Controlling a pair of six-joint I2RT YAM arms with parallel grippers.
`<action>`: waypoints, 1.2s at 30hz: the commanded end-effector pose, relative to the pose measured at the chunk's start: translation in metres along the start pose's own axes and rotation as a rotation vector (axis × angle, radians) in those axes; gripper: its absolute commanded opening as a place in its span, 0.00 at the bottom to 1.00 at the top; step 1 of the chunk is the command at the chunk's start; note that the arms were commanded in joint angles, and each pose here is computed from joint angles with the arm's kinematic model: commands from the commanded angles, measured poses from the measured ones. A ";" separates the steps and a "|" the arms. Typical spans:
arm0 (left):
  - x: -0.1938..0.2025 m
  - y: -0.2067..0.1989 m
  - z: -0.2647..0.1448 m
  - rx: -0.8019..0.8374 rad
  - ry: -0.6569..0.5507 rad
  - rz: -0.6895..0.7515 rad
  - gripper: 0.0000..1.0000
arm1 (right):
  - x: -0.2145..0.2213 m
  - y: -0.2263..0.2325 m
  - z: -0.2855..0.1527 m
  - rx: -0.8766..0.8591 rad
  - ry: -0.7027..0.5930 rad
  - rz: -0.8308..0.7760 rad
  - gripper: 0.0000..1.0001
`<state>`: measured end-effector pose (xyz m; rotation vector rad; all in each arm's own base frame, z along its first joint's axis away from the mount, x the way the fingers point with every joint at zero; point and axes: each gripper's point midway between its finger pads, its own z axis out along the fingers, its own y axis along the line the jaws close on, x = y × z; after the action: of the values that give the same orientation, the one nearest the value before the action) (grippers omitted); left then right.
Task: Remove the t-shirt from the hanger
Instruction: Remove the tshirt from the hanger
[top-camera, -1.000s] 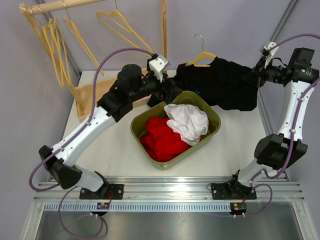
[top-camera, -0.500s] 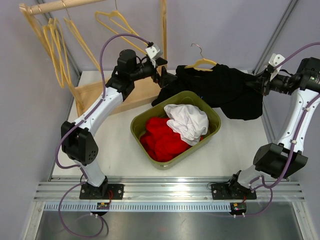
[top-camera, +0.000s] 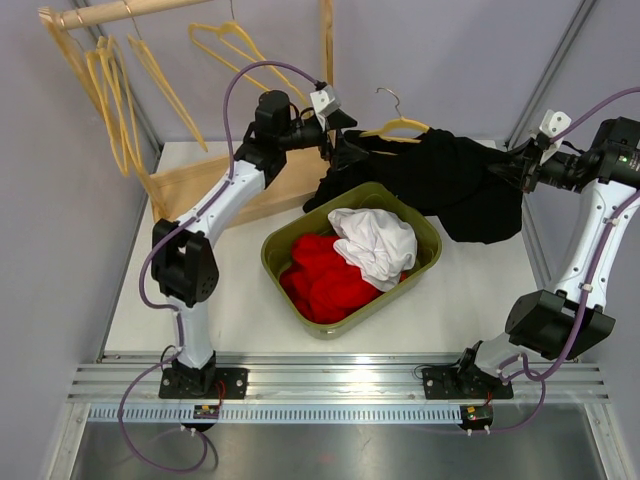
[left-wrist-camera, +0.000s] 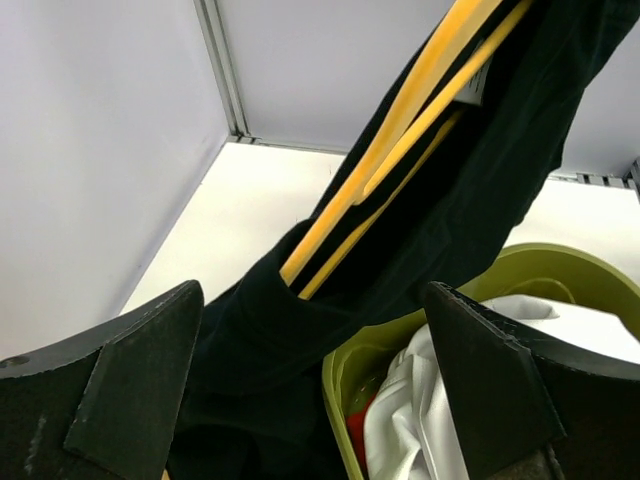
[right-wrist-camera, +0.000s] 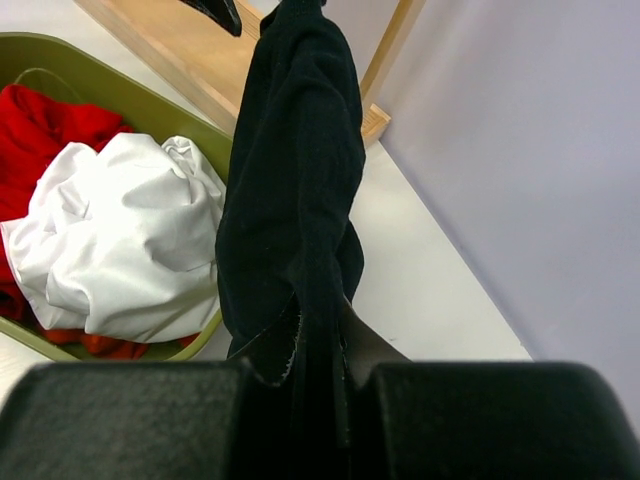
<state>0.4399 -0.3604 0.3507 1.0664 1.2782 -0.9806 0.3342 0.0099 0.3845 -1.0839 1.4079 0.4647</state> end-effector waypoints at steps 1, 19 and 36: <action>-0.024 -0.004 0.003 0.066 -0.054 0.100 0.94 | -0.033 0.051 0.000 -0.068 -0.093 0.214 0.00; 0.014 0.007 0.022 0.141 -0.003 0.080 0.55 | -0.042 0.048 0.008 -0.109 -0.162 0.292 0.00; -0.027 0.029 -0.011 -0.080 -0.100 -0.083 0.00 | 0.015 -0.004 0.017 -0.028 -0.013 0.348 0.59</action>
<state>0.4463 -0.3726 0.2902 1.1179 1.3810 -1.1432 0.3488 0.0166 0.3694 -0.9154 1.5297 0.7050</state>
